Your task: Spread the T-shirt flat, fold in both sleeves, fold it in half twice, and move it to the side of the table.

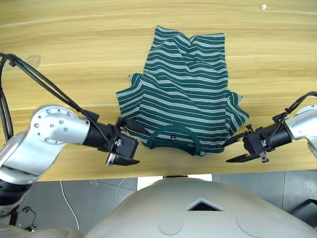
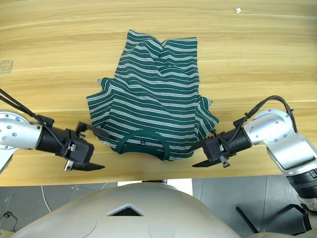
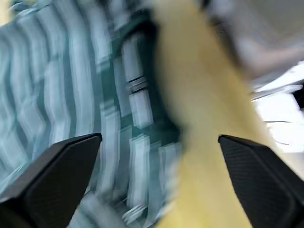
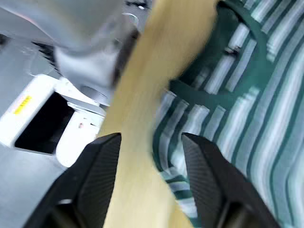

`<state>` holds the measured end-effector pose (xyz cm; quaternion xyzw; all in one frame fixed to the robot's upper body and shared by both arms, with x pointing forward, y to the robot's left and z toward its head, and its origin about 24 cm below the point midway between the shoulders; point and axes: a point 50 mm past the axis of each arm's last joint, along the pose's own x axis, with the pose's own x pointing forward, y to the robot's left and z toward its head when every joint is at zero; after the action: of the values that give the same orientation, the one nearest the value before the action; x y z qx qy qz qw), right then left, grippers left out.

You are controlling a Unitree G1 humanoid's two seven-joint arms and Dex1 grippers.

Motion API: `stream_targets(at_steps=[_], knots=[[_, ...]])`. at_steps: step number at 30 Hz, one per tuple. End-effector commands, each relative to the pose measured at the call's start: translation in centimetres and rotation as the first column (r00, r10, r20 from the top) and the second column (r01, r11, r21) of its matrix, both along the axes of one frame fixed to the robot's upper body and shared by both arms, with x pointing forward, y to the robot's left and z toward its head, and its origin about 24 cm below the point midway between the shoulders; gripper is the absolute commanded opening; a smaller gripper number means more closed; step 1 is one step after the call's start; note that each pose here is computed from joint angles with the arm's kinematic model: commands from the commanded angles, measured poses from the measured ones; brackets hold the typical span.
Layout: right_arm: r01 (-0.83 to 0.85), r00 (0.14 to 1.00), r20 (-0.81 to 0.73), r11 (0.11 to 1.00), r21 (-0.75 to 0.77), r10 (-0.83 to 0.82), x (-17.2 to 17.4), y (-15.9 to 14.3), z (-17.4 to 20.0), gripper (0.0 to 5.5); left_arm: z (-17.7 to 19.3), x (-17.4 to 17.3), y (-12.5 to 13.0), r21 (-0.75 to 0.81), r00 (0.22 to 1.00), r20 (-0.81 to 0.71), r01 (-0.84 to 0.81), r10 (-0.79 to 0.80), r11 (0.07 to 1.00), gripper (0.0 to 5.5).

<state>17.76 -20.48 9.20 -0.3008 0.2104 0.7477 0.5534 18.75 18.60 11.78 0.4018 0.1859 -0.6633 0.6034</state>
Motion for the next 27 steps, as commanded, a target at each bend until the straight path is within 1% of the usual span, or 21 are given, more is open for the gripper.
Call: stream_targets(at_steps=[1,3,5,8,10,14,16,19,24,27], knots=[[0.101,0.961,0.264,0.994,-0.042,-0.087,2.7,-0.8,0.0,2.7,-2.3,4.1,2.1,0.02,0.962,0.206,-0.186,0.178,0.982,4.94],[0.156,0.905,0.409,0.986,-0.054,-0.121,4.5,-1.0,-0.3,2.7,-4.0,5.7,2.6,-0.019,0.928,0.266,-0.264,0.26,0.964,4.94],[0.191,0.867,0.48,0.979,-0.073,-0.134,5.6,-1.4,-0.4,2.7,-5.3,6.6,2.6,-0.068,0.908,0.264,-0.318,0.325,0.945,4.94],[0.217,0.846,0.511,0.974,-0.071,-0.151,6.2,-1.9,-0.6,2.7,-6.2,7.4,2.3,-0.095,0.896,0.276,-0.335,0.348,0.937,4.94],[0.235,0.815,0.559,0.969,-0.077,-0.154,7.0,-2.1,-0.9,2.7,-6.7,7.8,1.9,-0.114,0.893,0.275,-0.338,0.356,0.934,4.94],[0.248,0.784,0.604,0.964,-0.099,-0.14,7.9,-2.2,-1.7,2.7,-8.1,7.8,1.4,-0.109,0.906,0.25,-0.324,0.342,0.94,4.94],[0.248,0.777,0.614,0.963,-0.101,-0.136,8.2,-2.2,-2.0,2.7,-8.5,7.3,1.9,-0.087,0.914,0.234,-0.32,0.332,0.943,4.94],[0.242,0.771,0.622,0.966,-0.091,-0.135,8.5,-2.0,-2.1,2.7,-8.3,5.9,3.5,-0.044,0.919,0.22,-0.327,0.328,0.944,4.94],[0.25,0.749,0.645,0.966,-0.066,-0.15,8.9,-1.9,-1.7,2.7,-7.6,1.8,6.6,0.098,0.944,0.188,-0.292,0.271,0.951,4.94],[0.26,0.731,0.662,0.964,-0.049,-0.164,9.1,-2.1,-1.3,2.7,-7.6,0.2,7.5,0.165,0.952,0.197,-0.269,0.236,0.949,4.94]])
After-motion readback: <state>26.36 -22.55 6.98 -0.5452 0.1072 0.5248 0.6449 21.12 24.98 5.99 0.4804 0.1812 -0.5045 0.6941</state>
